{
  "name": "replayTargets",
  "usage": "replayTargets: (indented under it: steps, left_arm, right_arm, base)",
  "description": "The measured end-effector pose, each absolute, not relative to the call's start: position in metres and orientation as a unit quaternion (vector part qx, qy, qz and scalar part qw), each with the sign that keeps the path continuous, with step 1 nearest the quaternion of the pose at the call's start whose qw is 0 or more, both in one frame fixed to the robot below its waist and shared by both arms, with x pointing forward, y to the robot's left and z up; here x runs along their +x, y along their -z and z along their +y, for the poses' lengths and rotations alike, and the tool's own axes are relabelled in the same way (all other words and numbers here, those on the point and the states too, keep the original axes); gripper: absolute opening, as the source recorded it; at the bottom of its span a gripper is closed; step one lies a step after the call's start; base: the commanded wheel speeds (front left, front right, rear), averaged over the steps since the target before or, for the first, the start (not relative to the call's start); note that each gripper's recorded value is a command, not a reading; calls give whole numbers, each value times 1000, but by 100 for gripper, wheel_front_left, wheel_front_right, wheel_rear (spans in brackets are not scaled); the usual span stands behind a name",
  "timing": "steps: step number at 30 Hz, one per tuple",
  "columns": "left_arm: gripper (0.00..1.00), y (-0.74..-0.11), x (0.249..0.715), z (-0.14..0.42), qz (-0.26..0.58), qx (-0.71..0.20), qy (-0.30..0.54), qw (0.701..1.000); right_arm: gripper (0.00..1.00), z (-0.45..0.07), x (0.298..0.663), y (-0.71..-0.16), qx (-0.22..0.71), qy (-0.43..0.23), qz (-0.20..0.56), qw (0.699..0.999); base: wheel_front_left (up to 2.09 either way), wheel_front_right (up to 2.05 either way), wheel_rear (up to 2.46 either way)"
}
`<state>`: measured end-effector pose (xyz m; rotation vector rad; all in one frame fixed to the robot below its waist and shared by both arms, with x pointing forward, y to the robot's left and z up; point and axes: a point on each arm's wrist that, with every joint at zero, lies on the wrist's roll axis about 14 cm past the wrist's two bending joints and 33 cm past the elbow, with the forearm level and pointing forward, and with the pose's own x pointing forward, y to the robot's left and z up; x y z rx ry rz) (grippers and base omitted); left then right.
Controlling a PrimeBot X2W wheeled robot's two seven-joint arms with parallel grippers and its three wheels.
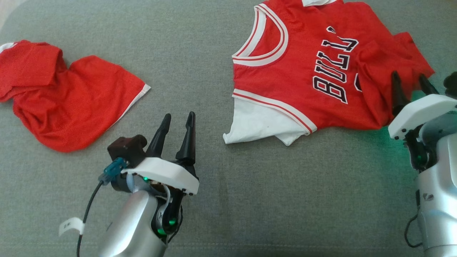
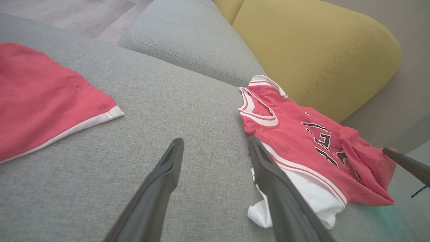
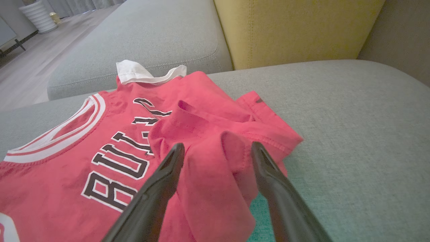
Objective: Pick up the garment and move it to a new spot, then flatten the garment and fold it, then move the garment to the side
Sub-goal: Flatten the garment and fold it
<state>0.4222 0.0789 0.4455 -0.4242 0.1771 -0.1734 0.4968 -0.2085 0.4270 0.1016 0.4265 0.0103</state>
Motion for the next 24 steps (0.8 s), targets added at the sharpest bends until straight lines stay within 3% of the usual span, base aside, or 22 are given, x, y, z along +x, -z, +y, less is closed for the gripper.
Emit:
replayTargets:
  steps: [2,3,4,5,17,24]
  left_arm:
    - [100,-445,422,80,88,-210,84,970]
    - [100,-444,422,80,89,-210,84,970]
    - [100,-444,422,81,89,-210,83,970]
    - [100,-444,422,81,90,-210,83,970]
    - [100,-454,424,71,78,-211,97,970]
    - [100,-467,424,51,67,-215,126,966]
  right_arm:
    - [100,-207,498,-425,46,-9,214,976]
    - [46,-207,499,-423,44,-10,217,975]
    - [11,-207,499,-421,43,-10,220,975]
    - [0,-208,499,-419,42,-10,222,974]
    - [0,-228,495,-457,25,8,151,988]
    - [0,-270,449,-472,20,60,139,988]
  base:
    - [0,0,0]
    - [0,0,0]
    - [0,0,0]
    - [0,0,0]
    - [0,0,0]
    - [0,0,0]
